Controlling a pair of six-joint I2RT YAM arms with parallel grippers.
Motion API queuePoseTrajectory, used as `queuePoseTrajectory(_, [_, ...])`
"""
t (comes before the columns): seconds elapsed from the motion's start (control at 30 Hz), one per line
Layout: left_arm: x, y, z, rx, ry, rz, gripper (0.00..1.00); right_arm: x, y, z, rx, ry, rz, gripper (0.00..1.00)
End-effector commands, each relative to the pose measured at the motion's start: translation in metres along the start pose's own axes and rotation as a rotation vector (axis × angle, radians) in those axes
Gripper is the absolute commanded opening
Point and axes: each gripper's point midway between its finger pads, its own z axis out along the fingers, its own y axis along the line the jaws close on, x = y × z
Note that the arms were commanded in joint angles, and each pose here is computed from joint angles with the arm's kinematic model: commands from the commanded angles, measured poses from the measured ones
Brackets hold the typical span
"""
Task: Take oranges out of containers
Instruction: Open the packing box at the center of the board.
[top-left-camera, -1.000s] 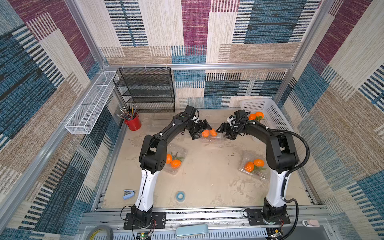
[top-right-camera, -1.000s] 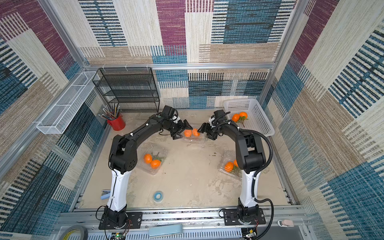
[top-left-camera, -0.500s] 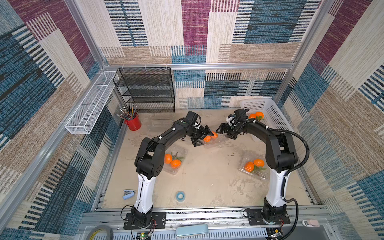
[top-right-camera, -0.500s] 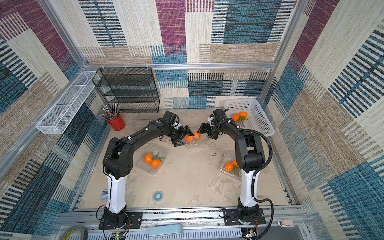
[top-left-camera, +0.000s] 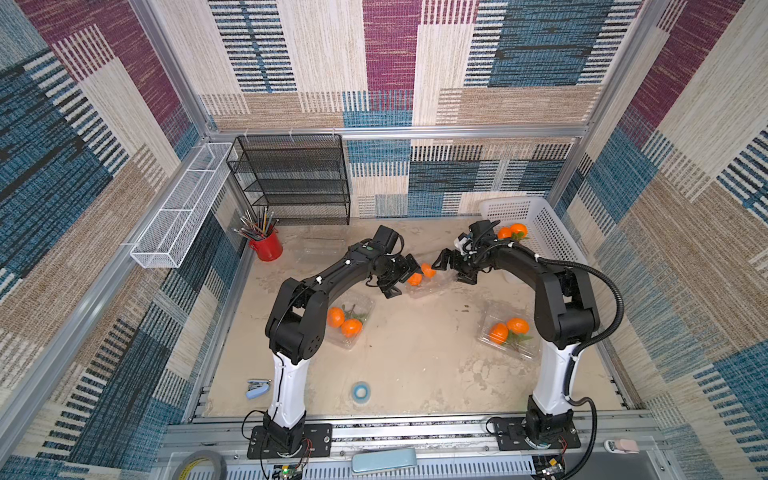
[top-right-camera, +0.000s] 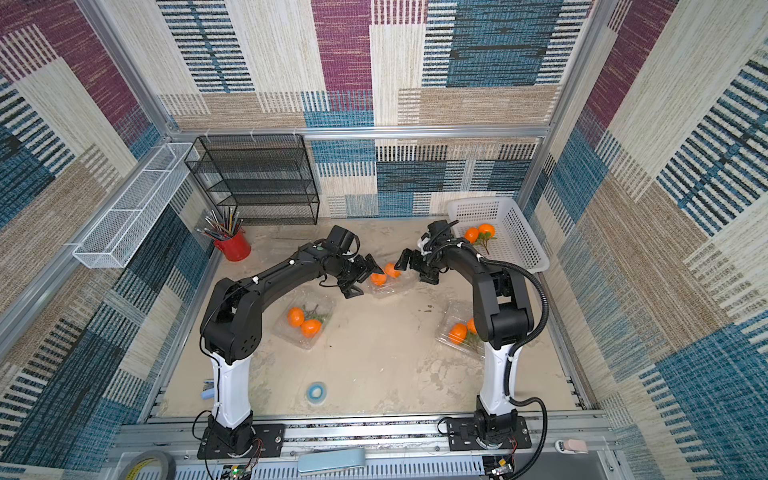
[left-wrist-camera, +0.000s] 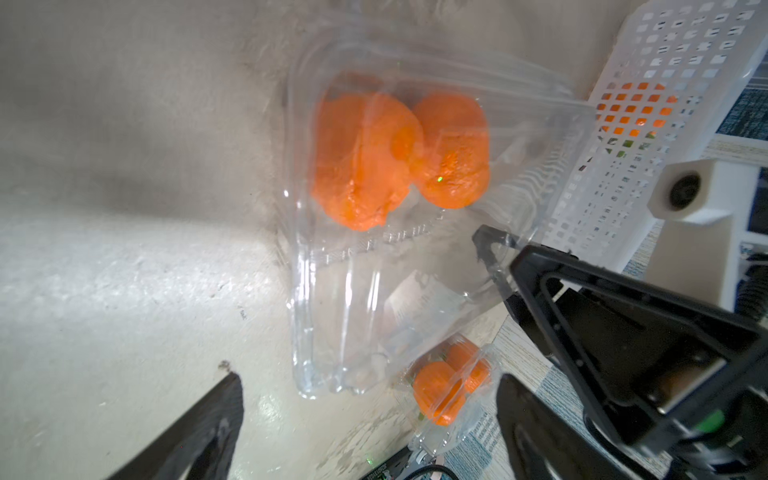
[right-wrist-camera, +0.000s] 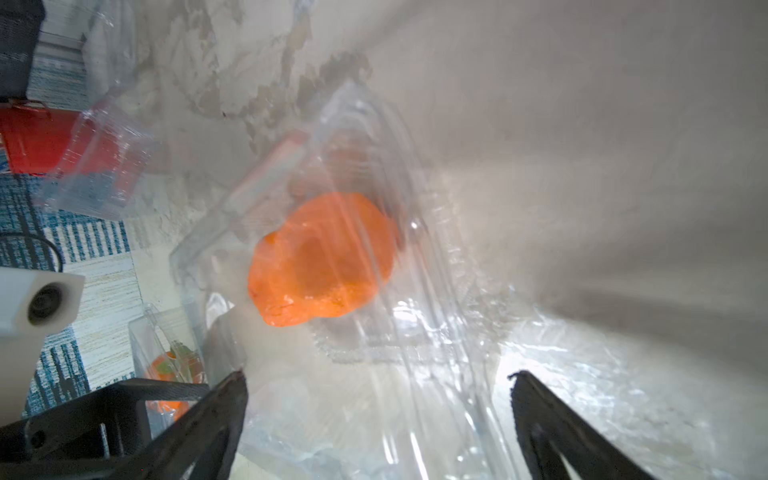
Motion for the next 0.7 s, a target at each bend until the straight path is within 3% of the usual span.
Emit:
queuePoseTrajectory(0.0, [0.000, 0.000, -0.007, -0.020, 0.006, 0.018, 0.96, -0.016, 0.022, -0.018, -0.033, -0.054, -0.023, 0.98])
queuePoseTrajectory(0.2, [-0.013, 0.019, -0.019, -0.116, -0.011, -0.014, 0.96, -0.010, 0.011, -0.023, 0.023, -0.068, 0.039, 0.98])
queuePoseTrajectory(0.37, [-0.026, 0.012, -0.031, -0.104, -0.014, 0.064, 0.96, 0.002, -0.006, -0.030, 0.075, -0.124, 0.088, 0.98])
queuePoseTrajectory(0.53, [-0.038, 0.002, -0.035, -0.097, -0.038, 0.184, 0.96, 0.032, -0.004, -0.033, 0.004, -0.108, 0.107, 0.99])
queuePoseTrajectory(0.67, [-0.045, -0.002, -0.027, -0.107, -0.025, 0.263, 0.96, 0.031, -0.002, -0.017, -0.027, -0.079, 0.069, 0.96])
